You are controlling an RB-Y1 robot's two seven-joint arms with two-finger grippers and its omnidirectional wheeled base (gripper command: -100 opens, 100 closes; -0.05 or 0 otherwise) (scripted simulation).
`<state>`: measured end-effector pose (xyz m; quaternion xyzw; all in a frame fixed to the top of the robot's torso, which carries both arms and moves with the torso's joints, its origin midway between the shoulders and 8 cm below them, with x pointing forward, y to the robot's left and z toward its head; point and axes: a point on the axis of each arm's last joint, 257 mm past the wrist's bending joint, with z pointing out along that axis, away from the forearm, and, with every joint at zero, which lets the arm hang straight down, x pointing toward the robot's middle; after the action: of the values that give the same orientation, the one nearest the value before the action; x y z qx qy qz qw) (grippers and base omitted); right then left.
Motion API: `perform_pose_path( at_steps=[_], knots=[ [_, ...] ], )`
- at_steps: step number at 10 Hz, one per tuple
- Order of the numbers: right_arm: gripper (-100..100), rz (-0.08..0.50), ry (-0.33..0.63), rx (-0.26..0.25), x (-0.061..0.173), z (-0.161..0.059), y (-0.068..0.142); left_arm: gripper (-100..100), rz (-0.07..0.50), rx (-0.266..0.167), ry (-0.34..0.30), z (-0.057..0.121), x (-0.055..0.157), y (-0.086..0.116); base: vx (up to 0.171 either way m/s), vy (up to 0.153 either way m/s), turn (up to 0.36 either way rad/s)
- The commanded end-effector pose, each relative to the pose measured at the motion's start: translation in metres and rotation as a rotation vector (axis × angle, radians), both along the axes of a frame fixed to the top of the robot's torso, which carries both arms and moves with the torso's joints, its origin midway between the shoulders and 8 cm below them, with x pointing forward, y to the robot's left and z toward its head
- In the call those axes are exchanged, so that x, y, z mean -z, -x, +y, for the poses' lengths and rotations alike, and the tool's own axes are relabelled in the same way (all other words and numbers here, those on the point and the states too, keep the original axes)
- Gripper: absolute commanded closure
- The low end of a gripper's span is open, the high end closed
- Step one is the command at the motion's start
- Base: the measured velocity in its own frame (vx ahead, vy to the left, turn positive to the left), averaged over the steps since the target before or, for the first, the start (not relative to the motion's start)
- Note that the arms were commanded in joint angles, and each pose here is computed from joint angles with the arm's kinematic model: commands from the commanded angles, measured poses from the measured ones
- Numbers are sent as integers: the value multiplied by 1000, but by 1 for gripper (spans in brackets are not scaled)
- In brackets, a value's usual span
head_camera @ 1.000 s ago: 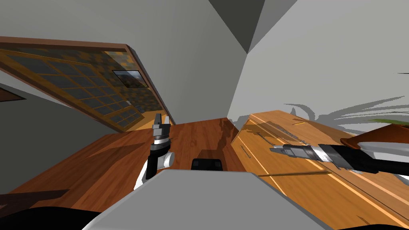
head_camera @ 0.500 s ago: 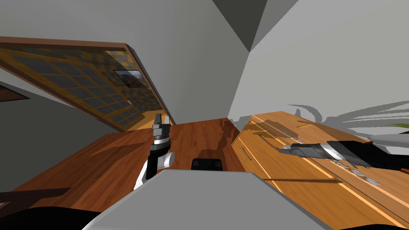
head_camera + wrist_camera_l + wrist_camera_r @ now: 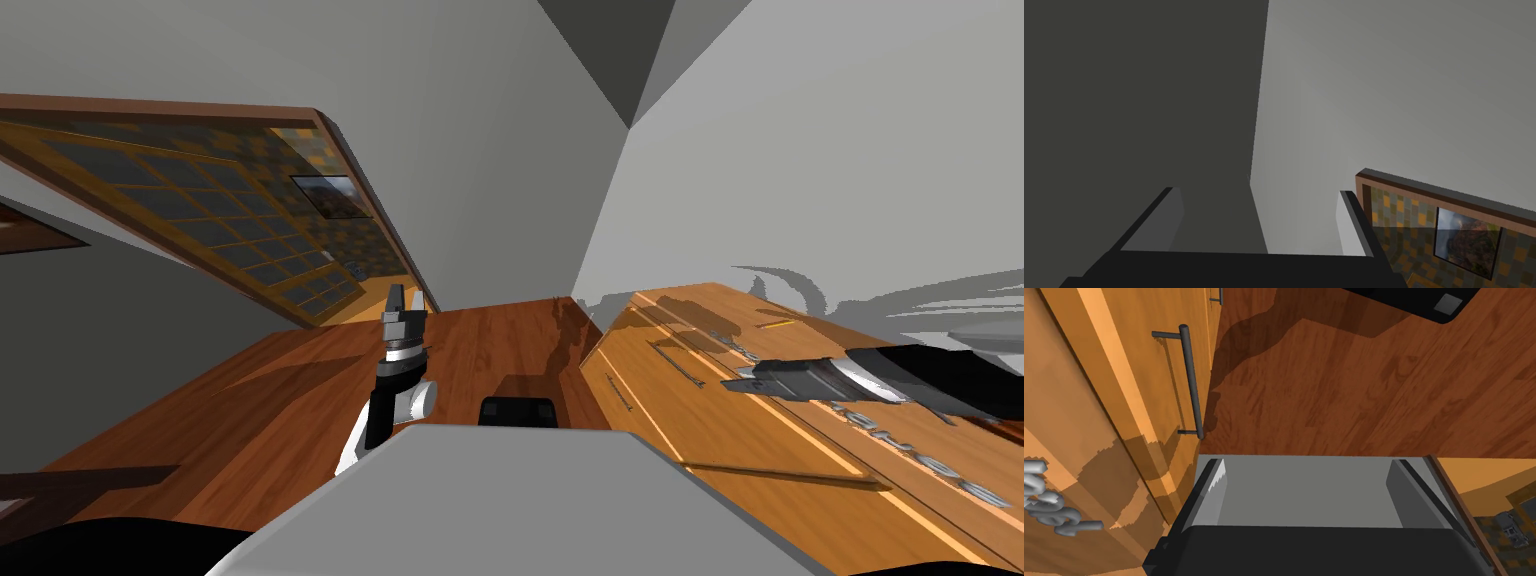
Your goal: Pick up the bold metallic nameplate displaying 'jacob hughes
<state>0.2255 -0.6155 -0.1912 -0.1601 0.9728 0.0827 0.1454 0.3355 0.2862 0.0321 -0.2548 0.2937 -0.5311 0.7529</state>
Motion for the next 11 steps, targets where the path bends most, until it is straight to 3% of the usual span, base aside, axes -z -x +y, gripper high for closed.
perform_pose_path(
  at_steps=[1, 4, 5, 7, 9, 10, 11],
  knots=[
    [-100, 17, 34, -9, -3, -11, 3, 0, 0, 0, 0, 0, 0, 0, 49, -53, 30],
    [-100, 142, 179, -34, -14, -55, 35, 0, 0, 0, 0, 0, 0, 0, 76, -127, 49],
    [-100, 142, 179, -34, -14, -55, 35, 0, 0, 0, 0, 0, 0, 0, 82, -130, 17],
    [-100, 243, 220, -31, -9, -72, 74, 0, 0, 0, 0, 0, 0, 0, 81, -118, 26],
    [-100, 233, 216, -31, -9, -69, 69, 0, 0, 0, 0, 0, 0, 0, 49, -94, 12],
    [0, 234, 218, -31, -9, -69, 69, 0, 0, 0, 0, 0, 0, 0, 6, -11, 2],
    [-100, 235, 215, -9, -4, -81, 92, 0, 0, 0, 0, 0, 0, 0, 35, 17, 174]
  ],
)
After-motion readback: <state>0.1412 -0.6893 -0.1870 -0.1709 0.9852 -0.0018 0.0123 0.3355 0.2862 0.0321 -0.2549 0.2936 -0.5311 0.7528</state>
